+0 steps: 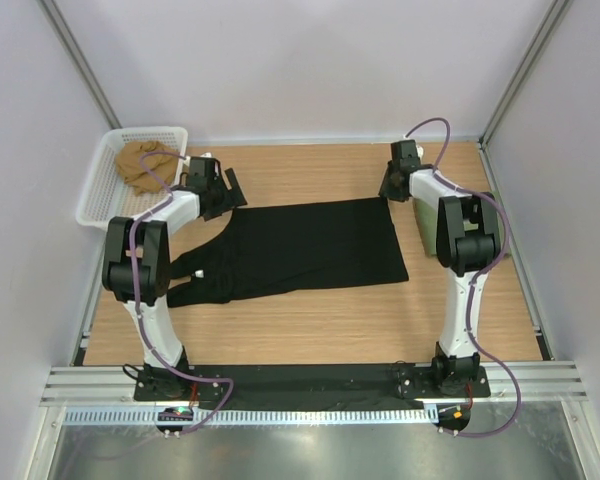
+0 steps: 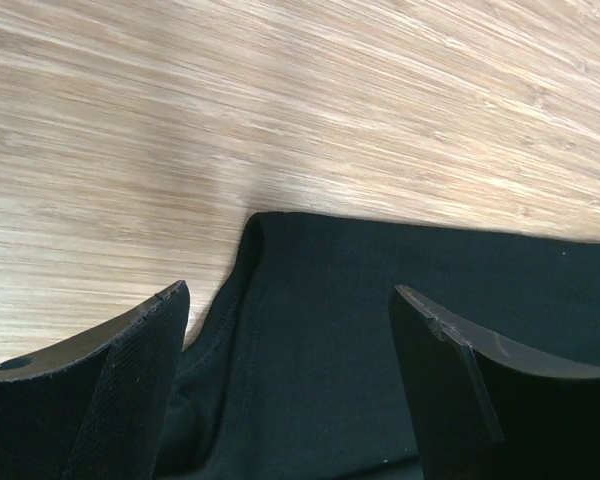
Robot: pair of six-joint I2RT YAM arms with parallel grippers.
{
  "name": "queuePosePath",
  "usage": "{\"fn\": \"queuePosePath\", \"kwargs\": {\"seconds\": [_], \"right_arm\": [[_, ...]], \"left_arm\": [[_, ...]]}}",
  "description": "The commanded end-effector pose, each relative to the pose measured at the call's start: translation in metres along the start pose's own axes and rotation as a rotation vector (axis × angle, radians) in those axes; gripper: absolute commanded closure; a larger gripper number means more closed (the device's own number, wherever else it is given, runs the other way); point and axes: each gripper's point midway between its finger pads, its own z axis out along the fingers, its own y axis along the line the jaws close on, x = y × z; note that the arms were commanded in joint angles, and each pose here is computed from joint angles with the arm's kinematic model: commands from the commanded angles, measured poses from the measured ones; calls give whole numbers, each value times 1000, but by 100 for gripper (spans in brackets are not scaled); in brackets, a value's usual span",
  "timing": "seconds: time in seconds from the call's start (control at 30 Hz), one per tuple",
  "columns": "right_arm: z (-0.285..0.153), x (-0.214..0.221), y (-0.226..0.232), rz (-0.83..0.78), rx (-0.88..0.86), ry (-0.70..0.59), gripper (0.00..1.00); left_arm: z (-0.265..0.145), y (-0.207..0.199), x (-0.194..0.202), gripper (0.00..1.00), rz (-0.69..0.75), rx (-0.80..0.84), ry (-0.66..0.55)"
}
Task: Fold and stack the tank tops
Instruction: Fold the tank top
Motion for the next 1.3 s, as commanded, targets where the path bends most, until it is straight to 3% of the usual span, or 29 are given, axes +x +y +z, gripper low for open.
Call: {"fn": "queuePosePath", "kwargs": {"seconds": [0.0, 0.1, 0.2, 0.3, 0.67, 0.93, 1.0, 1.07, 1.13, 1.27], "right_arm": [[0, -10, 8, -25, -5, -17, 66], [4, -8, 7, -31, 9, -7, 69], [4, -7, 8, -34, 8, -5, 80], [4, -6, 9, -41, 4, -2, 97], [0, -3, 13, -44, -8, -7, 99], [-5, -3, 20, -57, -33, -6, 99], [-8, -4, 23, -63, -40, -12, 99], [-11, -7, 23, -66, -42, -21, 99], [-13, -10, 24, -67, -43, -27, 99], [-24, -18, 25, -57, -44, -43, 99]], "left_arm": [[-1, -8, -21, 19, 36, 29, -46], [1, -5, -20, 19, 42, 13, -35], [3, -4, -20, 20, 46, 5, -31], [8, -2, -18, 23, 48, -6, -9], [28, 4, -6, 36, 39, -40, 72], [46, 3, 0, 60, 34, -41, 117], [48, 3, 1, 72, 34, -39, 123], [47, 1, 0, 90, 35, -32, 123], [40, -1, -6, 100, 46, -28, 104], [26, 0, -10, 100, 54, -29, 62]]}}
